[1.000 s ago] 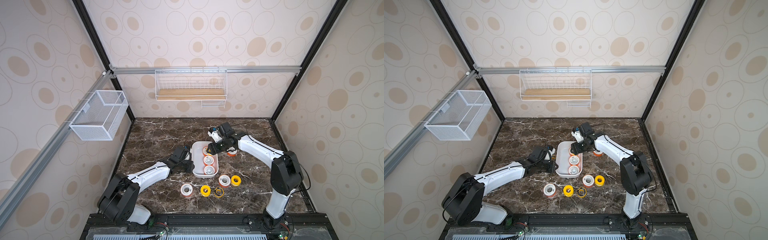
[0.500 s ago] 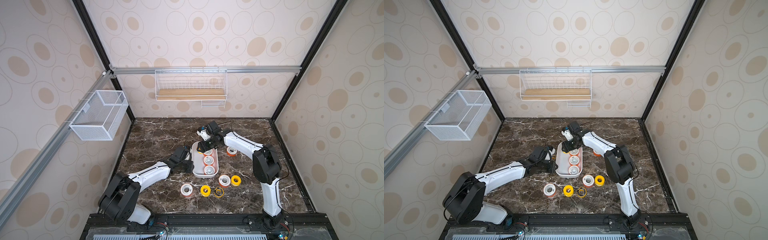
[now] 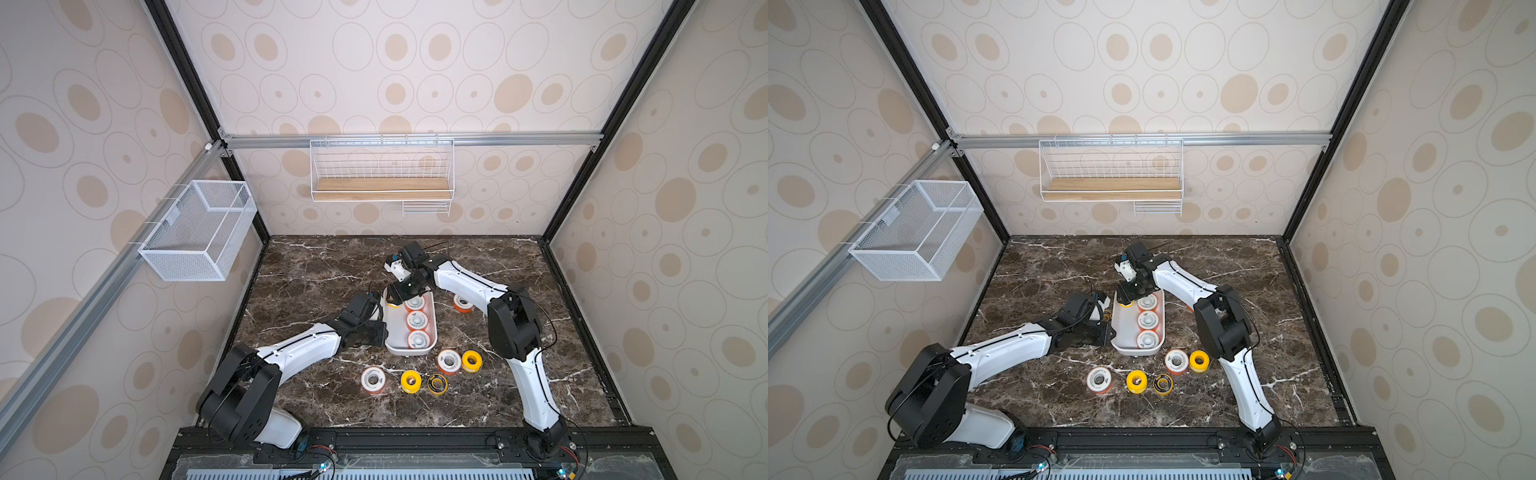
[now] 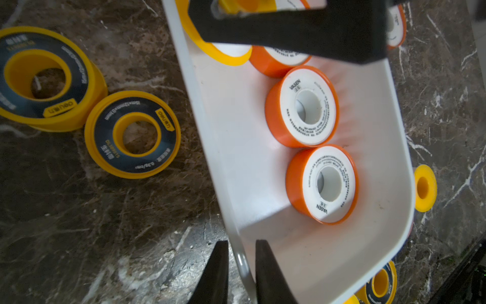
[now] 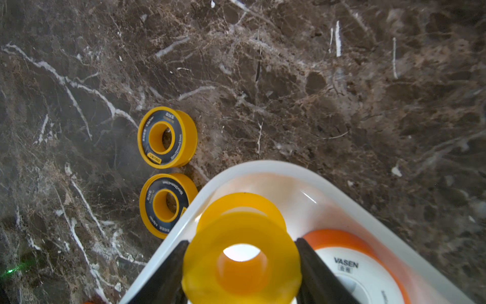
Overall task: Put the sealing tape into the storage box
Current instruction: Place the sealing tape in the storage box.
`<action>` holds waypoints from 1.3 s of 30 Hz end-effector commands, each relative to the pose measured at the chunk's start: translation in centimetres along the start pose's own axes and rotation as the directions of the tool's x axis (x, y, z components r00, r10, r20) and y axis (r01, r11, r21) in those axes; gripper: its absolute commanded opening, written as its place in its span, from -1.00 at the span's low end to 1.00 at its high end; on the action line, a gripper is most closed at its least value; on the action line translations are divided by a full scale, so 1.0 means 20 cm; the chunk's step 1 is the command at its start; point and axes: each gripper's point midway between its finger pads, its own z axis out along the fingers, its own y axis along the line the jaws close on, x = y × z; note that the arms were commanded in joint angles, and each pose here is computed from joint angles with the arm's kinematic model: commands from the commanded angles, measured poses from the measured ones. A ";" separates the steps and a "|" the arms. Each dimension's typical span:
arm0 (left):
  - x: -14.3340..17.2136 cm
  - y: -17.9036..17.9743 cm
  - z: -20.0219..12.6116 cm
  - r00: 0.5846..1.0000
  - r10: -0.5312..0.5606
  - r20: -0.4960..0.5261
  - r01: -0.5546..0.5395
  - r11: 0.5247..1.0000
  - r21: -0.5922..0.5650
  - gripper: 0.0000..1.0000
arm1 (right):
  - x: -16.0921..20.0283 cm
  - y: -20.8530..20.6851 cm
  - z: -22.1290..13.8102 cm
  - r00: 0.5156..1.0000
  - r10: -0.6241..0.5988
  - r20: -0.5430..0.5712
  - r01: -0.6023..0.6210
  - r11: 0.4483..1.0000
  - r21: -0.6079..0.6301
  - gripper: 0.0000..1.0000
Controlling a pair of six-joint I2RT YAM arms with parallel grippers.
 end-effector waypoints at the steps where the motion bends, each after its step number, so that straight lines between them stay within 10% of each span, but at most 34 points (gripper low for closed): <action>1: -0.02 0.00 -0.01 1.000 -0.002 -0.002 0.002 1.000 -0.011 -0.54 | 0.05 -0.01 0.05 0.998 -0.010 -0.056 0.012 0.999 0.032 0.23; 19: -0.04 0.00 -0.04 1.000 0.014 -0.001 -0.014 1.000 -0.012 -0.36 | 0.02 0.01 0.03 0.999 -0.013 -0.049 0.014 1.000 0.026 0.48; 39: -0.20 0.20 -0.34 0.987 0.040 0.154 -0.003 0.972 -0.234 -0.06 | 0.14 -0.06 -0.65 0.963 -0.003 0.271 -0.019 0.997 0.079 0.49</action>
